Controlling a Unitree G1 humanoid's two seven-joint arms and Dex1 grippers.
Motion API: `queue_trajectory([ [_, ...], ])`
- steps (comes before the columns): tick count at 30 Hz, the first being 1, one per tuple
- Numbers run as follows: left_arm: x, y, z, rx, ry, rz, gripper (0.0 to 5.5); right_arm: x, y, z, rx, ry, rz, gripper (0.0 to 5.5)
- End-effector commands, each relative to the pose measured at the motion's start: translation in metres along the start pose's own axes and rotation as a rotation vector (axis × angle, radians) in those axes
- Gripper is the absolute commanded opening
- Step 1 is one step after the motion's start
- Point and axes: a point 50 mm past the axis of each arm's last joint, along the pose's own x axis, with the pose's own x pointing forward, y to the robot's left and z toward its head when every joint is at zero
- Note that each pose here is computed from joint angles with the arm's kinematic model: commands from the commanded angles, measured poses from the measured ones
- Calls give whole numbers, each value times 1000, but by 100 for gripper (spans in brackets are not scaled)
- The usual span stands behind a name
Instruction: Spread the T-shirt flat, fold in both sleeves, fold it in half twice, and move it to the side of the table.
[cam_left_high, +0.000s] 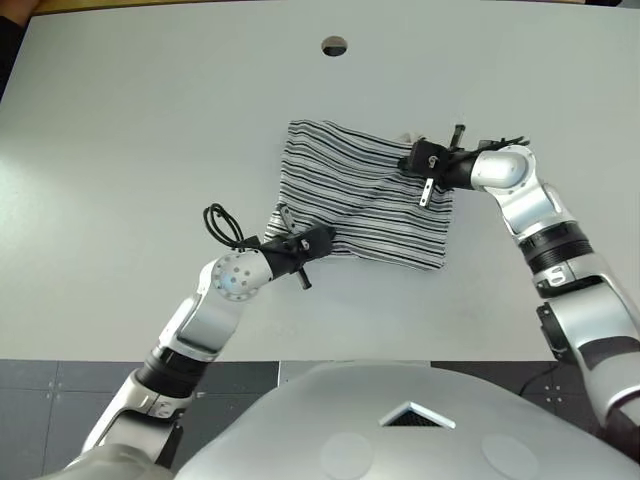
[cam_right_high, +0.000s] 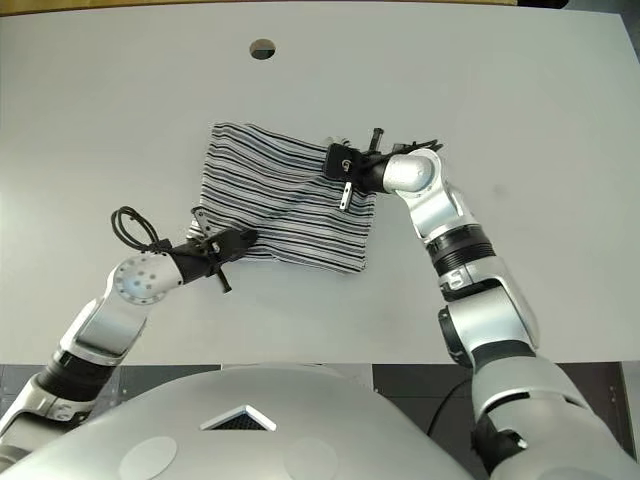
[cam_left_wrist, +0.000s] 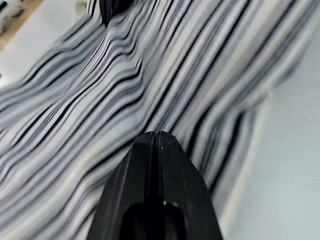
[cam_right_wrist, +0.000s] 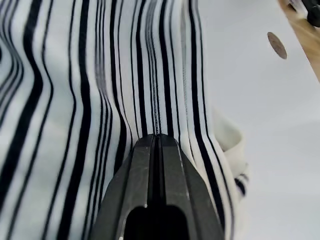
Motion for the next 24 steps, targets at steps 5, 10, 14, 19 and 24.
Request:
queue_trajectory([
  [5,-24,33,-25,63,210,-69,14,-55,84,-2,-131,-29,355,10],
  [10,-7,46,-29,57,215,-21,14,-78,106,33,-208,-108,414,10],
  [14,13,50,-22,70,170,-21,14,-88,121,38,-220,-95,465,10],
  [19,21,49,-15,81,129,-23,14,-88,116,41,-200,-101,405,10],
  [24,-7,68,18,65,-135,104,14,-102,67,72,-103,-291,97,10],
])
